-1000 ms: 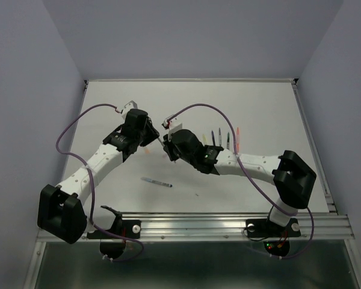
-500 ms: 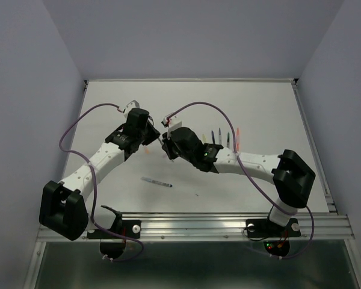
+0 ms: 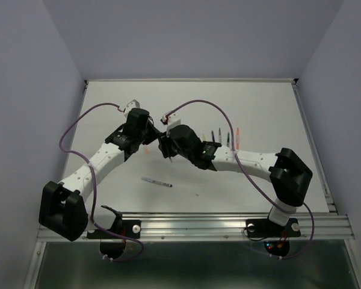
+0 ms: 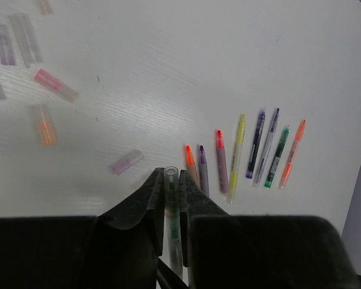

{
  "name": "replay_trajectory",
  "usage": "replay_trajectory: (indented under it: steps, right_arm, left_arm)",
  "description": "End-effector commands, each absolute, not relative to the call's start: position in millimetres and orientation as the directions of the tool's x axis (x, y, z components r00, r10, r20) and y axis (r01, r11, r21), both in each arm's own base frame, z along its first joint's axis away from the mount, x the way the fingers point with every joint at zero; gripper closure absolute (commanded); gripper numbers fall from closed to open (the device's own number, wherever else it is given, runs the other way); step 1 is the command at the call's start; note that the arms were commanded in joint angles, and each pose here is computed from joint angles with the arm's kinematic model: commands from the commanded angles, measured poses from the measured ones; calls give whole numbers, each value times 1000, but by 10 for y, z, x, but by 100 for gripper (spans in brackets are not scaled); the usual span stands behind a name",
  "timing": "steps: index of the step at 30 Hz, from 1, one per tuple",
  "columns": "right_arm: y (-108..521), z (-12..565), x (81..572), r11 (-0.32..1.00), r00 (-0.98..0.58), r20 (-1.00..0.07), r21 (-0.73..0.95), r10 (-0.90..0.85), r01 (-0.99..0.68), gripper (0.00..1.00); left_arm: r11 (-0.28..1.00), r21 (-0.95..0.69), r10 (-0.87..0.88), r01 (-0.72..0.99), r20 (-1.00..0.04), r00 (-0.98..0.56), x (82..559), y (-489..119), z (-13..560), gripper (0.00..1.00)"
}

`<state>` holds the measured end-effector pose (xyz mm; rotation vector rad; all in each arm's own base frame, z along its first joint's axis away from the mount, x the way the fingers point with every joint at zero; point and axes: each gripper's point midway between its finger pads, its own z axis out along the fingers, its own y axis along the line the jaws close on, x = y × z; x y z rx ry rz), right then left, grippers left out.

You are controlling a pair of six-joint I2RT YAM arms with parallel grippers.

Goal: Open the pen caps

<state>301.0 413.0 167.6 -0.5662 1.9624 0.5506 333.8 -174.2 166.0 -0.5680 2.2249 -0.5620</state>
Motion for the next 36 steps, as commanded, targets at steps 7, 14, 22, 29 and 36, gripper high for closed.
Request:
replay_trajectory:
  steps: [7, 14, 22, 29, 36]
  right_arm:
    - [4289, 1870, 3132, 767, -353, -925, 125, -138, -629, 77]
    - [4127, 1780, 2922, 738, -374, -913, 137, -165, -661, 99]
    - [3696, 1094, 2206, 698, -567, -790, 269, -235, -664, 99]
    - [3480, 1092, 1971, 709, -610, -772, 329, -180, -624, 99]
    - [3185, 1107, 2674, 842, -588, -800, 231, -121, -487, 99]
  left_arm:
    - [789, -592, -565, -162, -597, -569, 3376, -1781, 1915, 100]
    - [795, -574, -587, -195, -646, -489, 3655, -1703, 2018, 100]
    - [774, -572, -631, -273, -659, -409, 4409, -1288, 2139, 100]
    - [772, -579, -632, -262, -658, -409, 4694, -1249, 2191, 100]
    - [826, -473, -560, -306, -624, -545, 4349, -1190, 1584, 100]
